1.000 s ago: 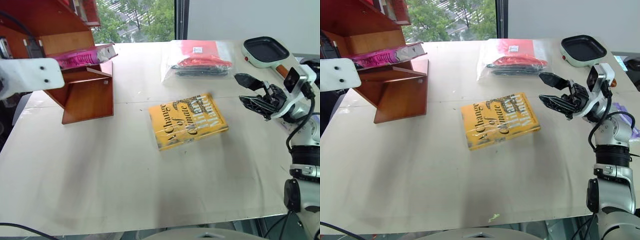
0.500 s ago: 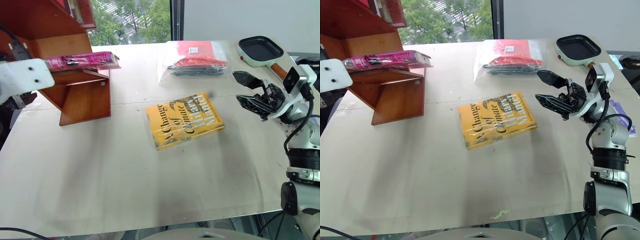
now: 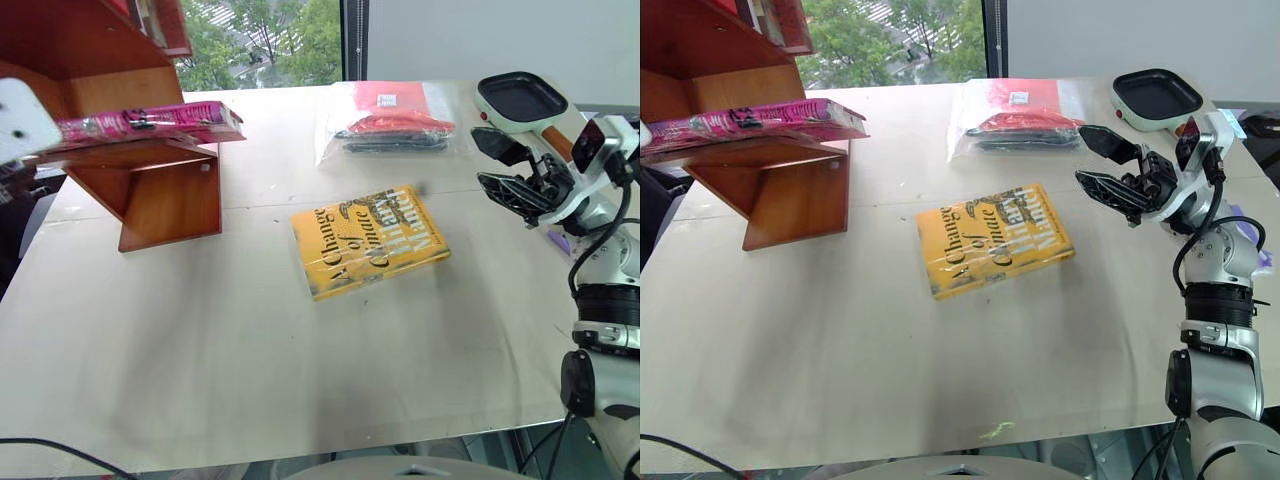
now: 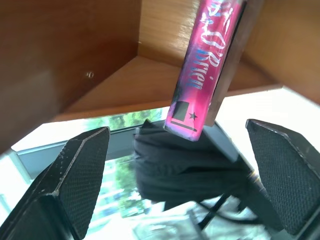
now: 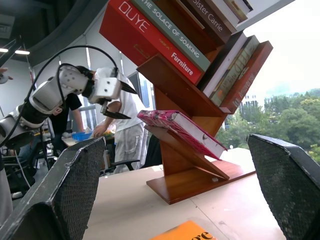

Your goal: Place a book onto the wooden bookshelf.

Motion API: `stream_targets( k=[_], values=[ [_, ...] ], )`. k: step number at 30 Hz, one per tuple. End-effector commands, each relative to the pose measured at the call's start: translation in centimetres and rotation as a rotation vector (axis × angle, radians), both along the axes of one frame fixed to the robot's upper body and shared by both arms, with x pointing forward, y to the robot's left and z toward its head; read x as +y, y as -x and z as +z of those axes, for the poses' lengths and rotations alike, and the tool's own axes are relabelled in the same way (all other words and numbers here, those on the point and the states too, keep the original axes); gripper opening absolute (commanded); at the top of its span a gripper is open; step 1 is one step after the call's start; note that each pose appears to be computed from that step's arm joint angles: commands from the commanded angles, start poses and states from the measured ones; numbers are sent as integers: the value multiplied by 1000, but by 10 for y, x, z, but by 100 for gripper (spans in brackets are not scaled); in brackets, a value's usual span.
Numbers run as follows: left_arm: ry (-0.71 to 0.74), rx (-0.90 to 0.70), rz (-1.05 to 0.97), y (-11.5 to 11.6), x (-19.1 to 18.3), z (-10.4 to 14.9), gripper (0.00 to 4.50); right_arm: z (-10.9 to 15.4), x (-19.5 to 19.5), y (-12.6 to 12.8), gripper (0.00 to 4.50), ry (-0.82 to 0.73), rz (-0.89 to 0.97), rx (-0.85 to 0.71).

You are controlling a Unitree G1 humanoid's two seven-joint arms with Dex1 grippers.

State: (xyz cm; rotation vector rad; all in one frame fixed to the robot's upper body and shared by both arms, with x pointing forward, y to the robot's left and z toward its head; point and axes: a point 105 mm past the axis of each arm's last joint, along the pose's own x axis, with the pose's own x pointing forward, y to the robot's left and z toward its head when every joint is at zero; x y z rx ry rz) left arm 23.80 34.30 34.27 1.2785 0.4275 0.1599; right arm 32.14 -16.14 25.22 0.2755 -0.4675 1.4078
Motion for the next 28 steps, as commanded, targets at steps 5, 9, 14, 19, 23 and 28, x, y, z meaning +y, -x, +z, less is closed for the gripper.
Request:
stream_targets(
  k=[5,9,14,19,23,28],
  values=[
    [256,-218,-88,33,-12,34,448,12,-13,-3,450,37,-29,-47],
    [693,-276,-476,20,-75,17,448,1,-24,-5,450,75,-77,-9],
    [1060,-108,-741,4,-155,-85,448,-57,-44,-1,450,269,-323,80],
    [1232,32,-630,9,-169,-173,448,-119,-69,16,450,503,-575,165],
    [1280,106,-503,17,-164,-228,448,-140,-82,29,450,540,-707,158],
    [1215,156,-491,25,-156,-256,448,-154,-93,34,450,588,-788,162]
  ],
)
